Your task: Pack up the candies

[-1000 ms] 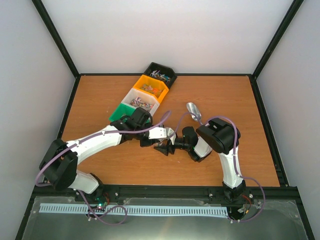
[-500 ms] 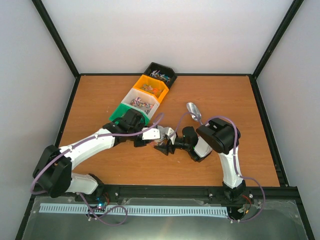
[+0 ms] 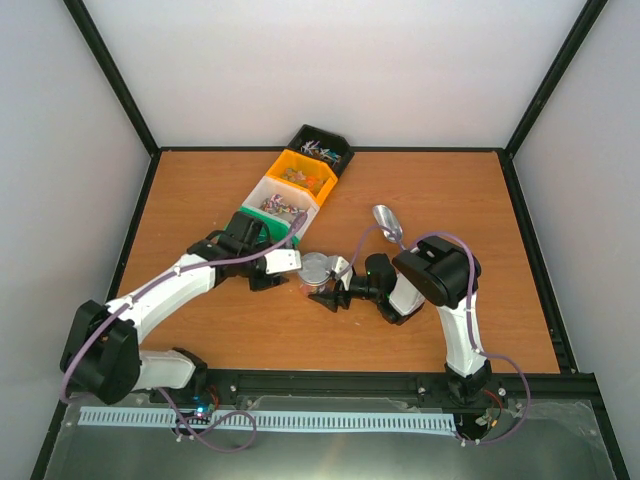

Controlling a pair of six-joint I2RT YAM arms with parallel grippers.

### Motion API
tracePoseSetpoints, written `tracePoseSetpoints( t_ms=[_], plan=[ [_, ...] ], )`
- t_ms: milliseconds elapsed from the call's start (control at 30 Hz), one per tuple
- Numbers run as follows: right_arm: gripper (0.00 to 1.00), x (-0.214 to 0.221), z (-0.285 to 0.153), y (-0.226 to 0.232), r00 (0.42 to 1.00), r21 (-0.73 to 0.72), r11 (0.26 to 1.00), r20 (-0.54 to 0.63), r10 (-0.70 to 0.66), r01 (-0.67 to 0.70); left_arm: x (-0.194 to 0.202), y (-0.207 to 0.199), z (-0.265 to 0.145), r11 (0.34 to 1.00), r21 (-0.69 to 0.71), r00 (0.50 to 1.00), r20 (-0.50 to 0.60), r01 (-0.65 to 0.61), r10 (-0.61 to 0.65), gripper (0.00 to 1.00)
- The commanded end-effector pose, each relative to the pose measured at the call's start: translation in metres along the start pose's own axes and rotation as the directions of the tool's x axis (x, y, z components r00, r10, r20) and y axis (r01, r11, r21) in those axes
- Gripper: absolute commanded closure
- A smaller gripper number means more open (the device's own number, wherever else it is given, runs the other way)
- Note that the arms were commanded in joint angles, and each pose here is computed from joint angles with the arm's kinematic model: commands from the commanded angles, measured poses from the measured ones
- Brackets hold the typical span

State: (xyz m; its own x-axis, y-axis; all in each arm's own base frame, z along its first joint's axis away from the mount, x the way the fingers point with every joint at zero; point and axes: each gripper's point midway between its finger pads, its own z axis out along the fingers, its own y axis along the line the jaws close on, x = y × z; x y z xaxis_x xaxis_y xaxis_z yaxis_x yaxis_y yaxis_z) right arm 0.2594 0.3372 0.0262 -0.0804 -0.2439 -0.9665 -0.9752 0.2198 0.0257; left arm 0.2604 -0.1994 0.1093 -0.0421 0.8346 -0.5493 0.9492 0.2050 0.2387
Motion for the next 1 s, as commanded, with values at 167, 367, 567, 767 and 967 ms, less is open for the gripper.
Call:
tracePoseSetpoints(
  t_ms=[167, 367, 567, 767, 967],
  plan=[
    [0.54, 0.008, 0.001, 0.004, 0.999, -0.003, 0.999, -0.024, 0.034, -0.035, -0.066, -0.021, -0.008, 0.996, 0.028, 0.990, 0.118, -0.087, 0.083, 0.46],
    [0.54, 0.009, 0.000, 0.002, 0.999, 0.007, 0.999, -0.027, 0.046, -0.046, -0.091, -0.031, 0.008, 0.988, 0.011, 0.979, 0.139, -0.152, 0.149, 0.45],
    [0.55, 0.008, 0.001, 0.001, 0.999, 0.007, 0.999, -0.022, 0.047, -0.046, -0.093, -0.018, 0.024, 0.990, -0.074, 0.983, 0.127, -0.122, 0.130, 0.53],
    [0.55, 0.008, 0.000, 0.003, 0.999, 0.004, 0.999, -0.019, 0.041, -0.041, -0.076, -0.013, 0.032, 0.980, -0.127, 0.984, 0.060, -0.156, 0.165, 0.65],
    [0.56, 0.009, -0.001, 0.006, 0.999, -0.005, 0.999, -0.020, 0.036, -0.036, -0.056, -0.010, 0.030, 0.971, -0.147, 0.982, -0.008, -0.188, 0.189, 0.73]
  ],
)
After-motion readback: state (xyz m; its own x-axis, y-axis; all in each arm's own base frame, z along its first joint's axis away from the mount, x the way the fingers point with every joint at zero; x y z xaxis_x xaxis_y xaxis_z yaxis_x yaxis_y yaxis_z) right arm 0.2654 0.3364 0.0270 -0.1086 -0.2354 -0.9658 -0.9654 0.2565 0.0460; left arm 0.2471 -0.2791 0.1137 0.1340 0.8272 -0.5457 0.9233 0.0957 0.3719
